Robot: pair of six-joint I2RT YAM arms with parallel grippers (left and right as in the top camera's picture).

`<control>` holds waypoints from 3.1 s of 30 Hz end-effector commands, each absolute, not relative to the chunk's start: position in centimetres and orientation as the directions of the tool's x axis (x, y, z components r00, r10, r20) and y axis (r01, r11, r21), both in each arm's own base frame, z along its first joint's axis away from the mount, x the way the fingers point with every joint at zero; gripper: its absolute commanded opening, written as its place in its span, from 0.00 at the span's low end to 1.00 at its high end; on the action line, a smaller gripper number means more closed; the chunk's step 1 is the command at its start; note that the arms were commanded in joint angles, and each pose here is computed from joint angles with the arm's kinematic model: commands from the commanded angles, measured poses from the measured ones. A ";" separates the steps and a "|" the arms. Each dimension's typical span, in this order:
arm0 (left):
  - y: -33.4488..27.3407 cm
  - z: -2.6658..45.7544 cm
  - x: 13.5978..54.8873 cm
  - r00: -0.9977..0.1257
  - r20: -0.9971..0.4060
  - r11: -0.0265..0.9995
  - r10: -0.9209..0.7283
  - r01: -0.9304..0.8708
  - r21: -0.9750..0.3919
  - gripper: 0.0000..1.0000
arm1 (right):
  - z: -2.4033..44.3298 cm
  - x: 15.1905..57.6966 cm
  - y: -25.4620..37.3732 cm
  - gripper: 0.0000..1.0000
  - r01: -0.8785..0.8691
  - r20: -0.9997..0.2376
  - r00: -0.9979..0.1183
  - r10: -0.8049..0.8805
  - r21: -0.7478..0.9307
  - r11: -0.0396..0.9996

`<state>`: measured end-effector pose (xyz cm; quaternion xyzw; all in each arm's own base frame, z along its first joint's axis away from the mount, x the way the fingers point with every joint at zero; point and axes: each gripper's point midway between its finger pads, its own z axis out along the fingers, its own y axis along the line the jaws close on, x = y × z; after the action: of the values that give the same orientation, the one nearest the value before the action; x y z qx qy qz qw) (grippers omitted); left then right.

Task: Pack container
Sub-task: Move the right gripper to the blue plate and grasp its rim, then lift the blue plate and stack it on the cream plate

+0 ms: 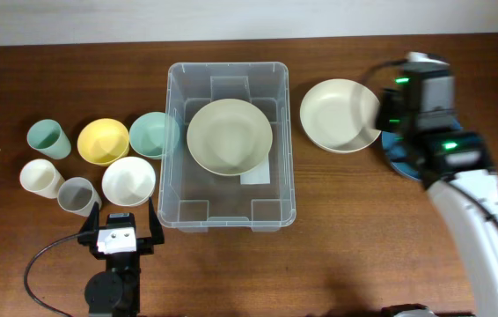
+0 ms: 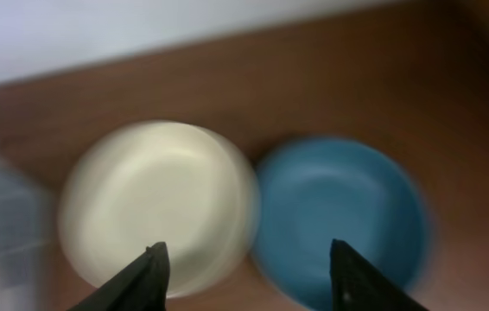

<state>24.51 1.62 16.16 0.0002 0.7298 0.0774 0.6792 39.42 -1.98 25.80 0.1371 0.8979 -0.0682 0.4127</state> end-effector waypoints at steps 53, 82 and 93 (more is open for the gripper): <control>1.9 15.9 24.5 -0.080 -0.993 0.988 0.092 -0.118 0.101 1.00 | 30.8 40.4 -0.6 0.04 0.074 -0.789 -0.558 0.256 0.260 0.963; 1.9 15.9 24.5 -0.080 -0.993 0.988 0.092 -0.118 0.101 1.00 | 16.8 48.4 24.0 0.55 -0.321 -0.784 -0.617 -0.069 0.170 0.932; 1.9 15.9 24.5 -0.080 -0.993 0.988 0.092 -0.118 0.101 1.00 | 28.2 47.8 9.9 0.53 0.022 -0.777 -0.626 0.062 0.062 0.998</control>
<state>24.51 1.66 16.16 -0.0004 0.7298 0.0781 0.6791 47.28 17.15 21.97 -0.0590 0.9177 0.0674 0.3870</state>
